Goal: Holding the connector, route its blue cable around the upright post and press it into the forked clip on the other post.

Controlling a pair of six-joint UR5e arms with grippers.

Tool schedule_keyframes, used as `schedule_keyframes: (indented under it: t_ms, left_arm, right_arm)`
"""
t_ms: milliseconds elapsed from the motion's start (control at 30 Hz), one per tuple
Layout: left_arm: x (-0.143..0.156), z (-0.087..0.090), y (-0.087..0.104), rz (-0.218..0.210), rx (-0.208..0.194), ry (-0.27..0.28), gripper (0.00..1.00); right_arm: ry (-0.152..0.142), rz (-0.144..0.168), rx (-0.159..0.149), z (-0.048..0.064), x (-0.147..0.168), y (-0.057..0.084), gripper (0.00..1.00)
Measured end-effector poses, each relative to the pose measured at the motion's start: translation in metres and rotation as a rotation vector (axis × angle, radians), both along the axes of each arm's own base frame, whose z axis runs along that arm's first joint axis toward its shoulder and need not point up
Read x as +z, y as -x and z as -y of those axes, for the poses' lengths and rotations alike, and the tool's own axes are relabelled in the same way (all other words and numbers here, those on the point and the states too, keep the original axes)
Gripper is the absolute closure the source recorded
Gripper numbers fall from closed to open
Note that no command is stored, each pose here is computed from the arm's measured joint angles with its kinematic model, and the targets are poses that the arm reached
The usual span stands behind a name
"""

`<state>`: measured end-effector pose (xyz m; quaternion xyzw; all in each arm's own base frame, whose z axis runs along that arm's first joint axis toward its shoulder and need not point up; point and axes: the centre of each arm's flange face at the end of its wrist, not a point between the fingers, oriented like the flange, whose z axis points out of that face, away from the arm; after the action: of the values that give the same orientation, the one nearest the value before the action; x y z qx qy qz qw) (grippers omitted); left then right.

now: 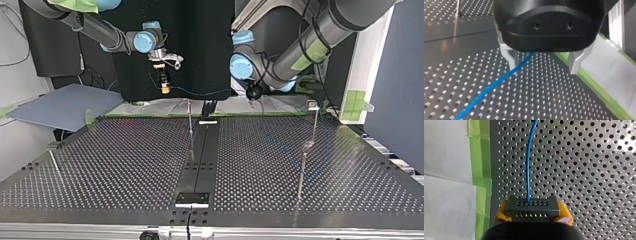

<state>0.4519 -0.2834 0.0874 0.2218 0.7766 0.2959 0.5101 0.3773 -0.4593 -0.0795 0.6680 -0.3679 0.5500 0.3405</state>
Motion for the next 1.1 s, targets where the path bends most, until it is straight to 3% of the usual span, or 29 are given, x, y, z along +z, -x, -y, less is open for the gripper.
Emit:
schedule_keyframes:
  t_ms: [400, 767, 1100]
  left_arm:
    - [-0.022, 0.008, 0.002, -0.024, -0.046, 0.071, 0.00]
    - [-0.023, 0.041, 0.015, -0.012, -0.155, 0.202, 0.00]
    - [-0.024, 0.058, 0.027, -0.020, -0.196, 0.253, 0.00]
  right_arm:
    - [-0.001, -0.002, 0.000, 0.000, 0.000, 0.000, 1.00]
    - [-0.001, -0.005, 0.002, -0.001, 0.000, 0.000, 1.00]
    - [-0.003, -0.008, 0.002, -0.002, 0.000, -0.001, 1.00]
